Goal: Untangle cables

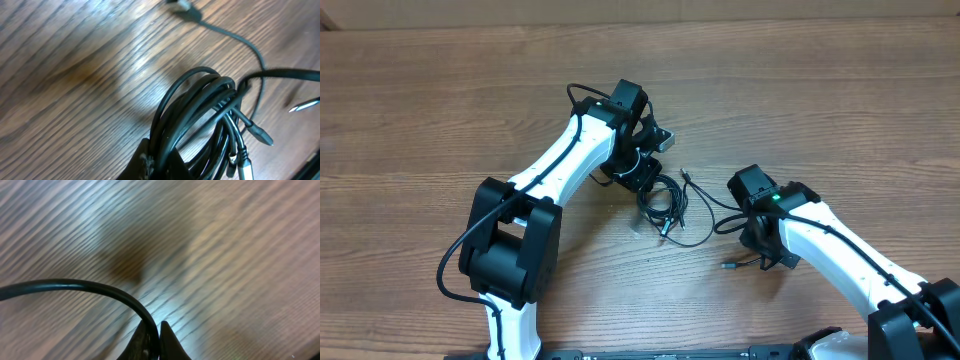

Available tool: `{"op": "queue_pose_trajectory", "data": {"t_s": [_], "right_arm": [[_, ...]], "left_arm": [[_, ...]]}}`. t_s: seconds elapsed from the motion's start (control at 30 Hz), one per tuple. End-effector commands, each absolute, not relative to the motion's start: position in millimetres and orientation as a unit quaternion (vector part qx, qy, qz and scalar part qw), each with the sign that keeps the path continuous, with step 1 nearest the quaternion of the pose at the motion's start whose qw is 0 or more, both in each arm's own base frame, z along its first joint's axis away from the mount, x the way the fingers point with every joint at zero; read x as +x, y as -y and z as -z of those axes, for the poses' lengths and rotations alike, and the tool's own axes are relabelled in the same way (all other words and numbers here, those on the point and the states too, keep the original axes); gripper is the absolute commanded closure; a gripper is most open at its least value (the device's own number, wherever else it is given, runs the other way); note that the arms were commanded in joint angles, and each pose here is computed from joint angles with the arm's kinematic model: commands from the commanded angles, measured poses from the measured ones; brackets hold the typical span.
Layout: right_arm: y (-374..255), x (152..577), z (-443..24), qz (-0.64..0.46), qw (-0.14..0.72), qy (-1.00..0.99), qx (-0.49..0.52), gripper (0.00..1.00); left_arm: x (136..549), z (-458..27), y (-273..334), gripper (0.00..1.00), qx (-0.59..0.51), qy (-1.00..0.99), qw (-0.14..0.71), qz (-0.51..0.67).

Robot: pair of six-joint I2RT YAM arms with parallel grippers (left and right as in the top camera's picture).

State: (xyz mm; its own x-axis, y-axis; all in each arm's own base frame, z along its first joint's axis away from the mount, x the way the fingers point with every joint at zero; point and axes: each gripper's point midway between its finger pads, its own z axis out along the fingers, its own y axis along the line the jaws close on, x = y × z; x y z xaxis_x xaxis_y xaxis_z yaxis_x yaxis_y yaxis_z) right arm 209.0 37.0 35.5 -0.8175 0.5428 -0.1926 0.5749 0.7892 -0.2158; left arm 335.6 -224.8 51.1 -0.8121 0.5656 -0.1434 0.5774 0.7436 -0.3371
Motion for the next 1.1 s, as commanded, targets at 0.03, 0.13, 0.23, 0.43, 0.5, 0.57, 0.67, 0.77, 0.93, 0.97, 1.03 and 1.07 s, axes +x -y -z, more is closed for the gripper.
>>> {"op": "queue_pose_trajectory", "data": {"t_s": [0.03, 0.13, 0.23, 0.43, 0.5, 0.57, 0.67, 0.77, 0.93, 0.97, 1.03, 1.07], "right_arm": [[-16, 214, -38, 0.158, 0.086, -0.915, 0.362, 0.96], [-21, 226, -36, 0.128, 0.094, -0.916, 0.37, 0.9], [-56, 249, -31, 0.034, 0.091, -0.957, 0.272, 0.51], [-125, 275, -41, -0.143, 0.101, -0.979, 0.1, 0.09], [-129, 280, -43, -0.155, 0.11, -0.977, 0.097, 0.09], [-135, 285, -47, -0.171, 0.12, -0.974, 0.09, 0.08], [-146, 291, -53, -0.197, 0.134, -0.969, 0.061, 0.09], [-158, 294, -59, -0.23, 0.139, -0.962, 0.037, 0.1], [-186, 282, -73, -0.31, 0.127, -0.941, -0.047, 0.23], [-186, 280, -73, -0.309, 0.123, -0.942, -0.047, 0.25], [-185, 278, -71, -0.307, 0.117, -0.943, -0.045, 0.31], [-185, 278, -71, -0.307, 0.116, -0.944, -0.045, 0.37]], "left_arm": [[350, -66, 217, 0.96, 0.293, -0.942, 0.045, 0.157], [348, -67, 221, 0.96, 0.294, -0.94, 0.042, 0.171], [345, -69, 227, 0.96, 0.299, -0.935, 0.041, 0.186], [344, -69, 227, 0.96, 0.302, -0.934, 0.041, 0.184], [344, -69, 227, 0.96, 0.303, -0.934, 0.04, 0.184], [340, -68, 227, 0.96, 0.316, -0.93, 0.035, 0.184], [331, -68, 228, 0.96, 0.345, -0.92, 0.025, 0.182], [325, -67, 230, 0.96, 0.369, -0.912, 0.019, 0.181], [320, -73, 248, 0.96, 0.395, -0.893, 0.03, 0.214], [319, -75, 254, 0.96, 0.395, -0.888, 0.033, 0.231], [314, -83, 266, 0.96, 0.398, -0.875, 0.034, 0.274], [312, -86, 270, 0.96, 0.401, -0.869, 0.034, 0.289]]}}
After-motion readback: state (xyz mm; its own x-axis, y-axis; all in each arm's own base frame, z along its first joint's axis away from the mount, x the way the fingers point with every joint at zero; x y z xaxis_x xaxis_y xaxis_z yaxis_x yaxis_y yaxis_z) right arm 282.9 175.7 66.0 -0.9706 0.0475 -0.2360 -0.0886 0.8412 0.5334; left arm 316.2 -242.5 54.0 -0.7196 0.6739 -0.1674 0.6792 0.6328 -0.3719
